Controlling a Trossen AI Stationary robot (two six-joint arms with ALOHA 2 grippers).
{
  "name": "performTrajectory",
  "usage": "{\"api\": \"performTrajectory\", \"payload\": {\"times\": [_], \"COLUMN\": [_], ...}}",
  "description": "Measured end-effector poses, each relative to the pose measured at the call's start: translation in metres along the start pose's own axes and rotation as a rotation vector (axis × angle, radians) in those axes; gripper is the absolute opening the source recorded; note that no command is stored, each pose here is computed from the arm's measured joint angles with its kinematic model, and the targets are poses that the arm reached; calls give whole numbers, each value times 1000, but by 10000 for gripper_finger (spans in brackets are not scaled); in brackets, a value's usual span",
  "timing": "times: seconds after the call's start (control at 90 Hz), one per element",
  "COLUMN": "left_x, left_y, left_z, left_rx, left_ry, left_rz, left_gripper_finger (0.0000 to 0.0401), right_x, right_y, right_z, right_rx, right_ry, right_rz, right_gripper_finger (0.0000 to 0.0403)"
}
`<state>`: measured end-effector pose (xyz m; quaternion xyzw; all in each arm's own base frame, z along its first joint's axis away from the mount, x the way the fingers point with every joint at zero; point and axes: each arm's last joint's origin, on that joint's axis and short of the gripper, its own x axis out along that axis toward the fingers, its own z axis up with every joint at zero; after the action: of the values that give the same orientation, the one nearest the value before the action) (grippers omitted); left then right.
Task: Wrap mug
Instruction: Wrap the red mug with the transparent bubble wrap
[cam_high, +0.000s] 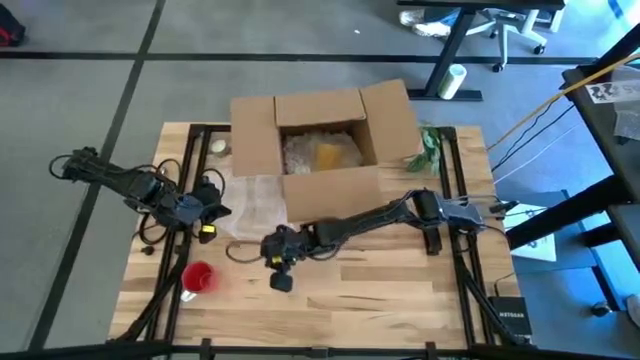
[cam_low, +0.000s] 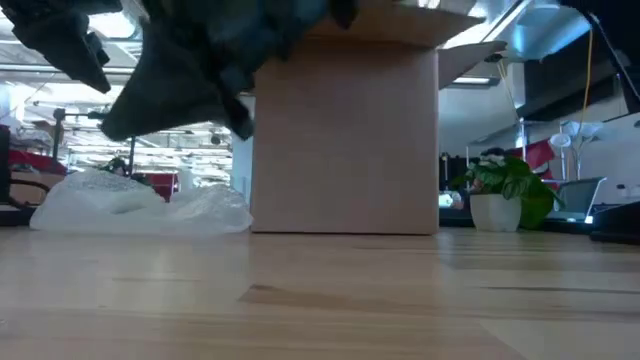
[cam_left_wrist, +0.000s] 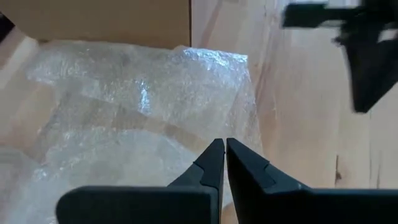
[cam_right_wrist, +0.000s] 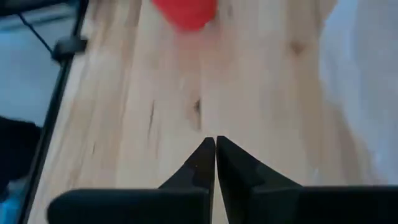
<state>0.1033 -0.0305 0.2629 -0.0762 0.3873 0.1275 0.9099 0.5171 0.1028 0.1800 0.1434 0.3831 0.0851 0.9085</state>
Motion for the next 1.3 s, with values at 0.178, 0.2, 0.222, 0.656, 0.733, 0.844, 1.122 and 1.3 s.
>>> {"api": "performTrajectory", "payload": {"times": [0.178, 0.2, 0.222, 0.656, 0.733, 0.844, 1.122, 1.3], "left_x": [0, 0, 0, 0, 0, 0, 0, -6], "left_y": [0, 0, 0, 1, 1, 1, 1, 0], "left_z": [0, 0, 0, -2, -2, -2, -3, -6], "left_rx": [4, 6, 7, 32, 32, 31, 34, 50], "left_ry": [-1, -1, -1, 19, 19, 19, 23, 12], "left_rz": [2, 2, 2, 15, 15, 14, 9, -30], "left_gripper_finger": [0, 0, 0, 0, 0, 0, 0, 0], "right_x": [-7, -8, -9, -8, -7, -7, 34, 47], "right_y": [-40, -46, -51, -37, -28, -15, -25, -34], "right_z": [16, 17, 19, 24, 25, 33, 9, -1], "right_rx": [5, 8, 13, -44, -57, -77, 19, 39], "right_ry": [-41, -43, -45, -123, -172, -286, -286, -281], "right_rz": [-26, -32, -36, 8, -21, -4, 28, -50], "right_gripper_finger": [0, 0, 0, 0, 1, 1, 1, 1]}}
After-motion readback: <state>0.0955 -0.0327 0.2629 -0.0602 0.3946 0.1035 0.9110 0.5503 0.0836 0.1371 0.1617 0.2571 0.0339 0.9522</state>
